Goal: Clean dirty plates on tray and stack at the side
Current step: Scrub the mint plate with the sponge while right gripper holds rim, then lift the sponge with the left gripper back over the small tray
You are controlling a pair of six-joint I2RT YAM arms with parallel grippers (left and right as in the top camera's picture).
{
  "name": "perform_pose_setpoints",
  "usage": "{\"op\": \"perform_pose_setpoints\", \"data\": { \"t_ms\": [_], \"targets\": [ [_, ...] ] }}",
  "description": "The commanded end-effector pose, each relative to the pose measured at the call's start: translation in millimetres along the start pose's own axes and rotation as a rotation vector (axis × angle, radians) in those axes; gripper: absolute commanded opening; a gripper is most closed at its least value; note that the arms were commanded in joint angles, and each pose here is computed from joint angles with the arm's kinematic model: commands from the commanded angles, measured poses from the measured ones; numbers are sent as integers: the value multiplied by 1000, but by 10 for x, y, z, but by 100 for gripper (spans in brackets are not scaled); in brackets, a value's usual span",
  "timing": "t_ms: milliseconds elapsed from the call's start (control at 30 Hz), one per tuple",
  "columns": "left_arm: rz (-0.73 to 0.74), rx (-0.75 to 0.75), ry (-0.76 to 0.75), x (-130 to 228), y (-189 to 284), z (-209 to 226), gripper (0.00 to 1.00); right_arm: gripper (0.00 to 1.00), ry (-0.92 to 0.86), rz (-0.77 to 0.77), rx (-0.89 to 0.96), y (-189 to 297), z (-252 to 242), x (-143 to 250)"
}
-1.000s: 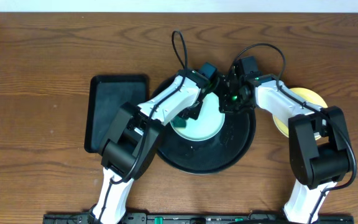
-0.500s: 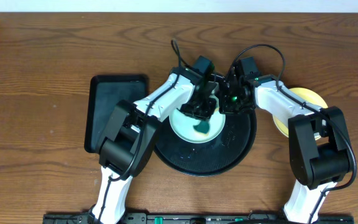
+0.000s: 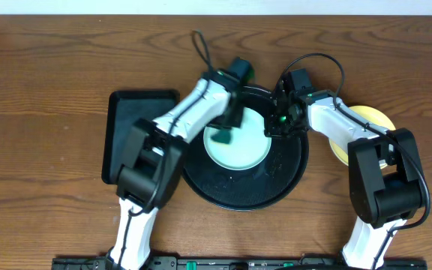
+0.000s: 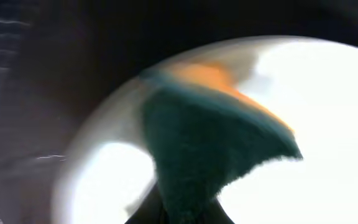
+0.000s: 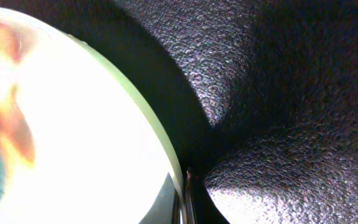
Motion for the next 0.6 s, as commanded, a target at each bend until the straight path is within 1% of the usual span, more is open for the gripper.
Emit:
{"op": "perform_pose_setpoints", "data": {
  "t_ms": [0, 167, 333, 467, 567],
  "targets": [
    [-59, -136, 92, -257, 141, 430, 7, 1, -45, 51, 97, -169, -241, 158],
    [-34, -143, 120, -286, 383, 552, 8, 1, -45, 51, 98, -169, -241, 158],
    [-25, -132, 121, -241, 804, 556, 7, 1, -45, 51, 97, -169, -241, 158],
    [-27, -79, 128, -190, 979, 548, 7, 1, -45, 52, 97, -148, -234, 161],
    [-15, -76, 130, -146, 1021, 558, 7, 1, -25, 49, 101, -56, -200, 177]
  ]
}}
Point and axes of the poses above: each gripper's point midway between its finger pads, its own y axis back along the fingers, its own z axis along the line the jaws close on, x = y × z, the point moved 3 cm from there along y, back along the fingers, and after that the axes turned 1 degree about -y, right-handed, at the moved point
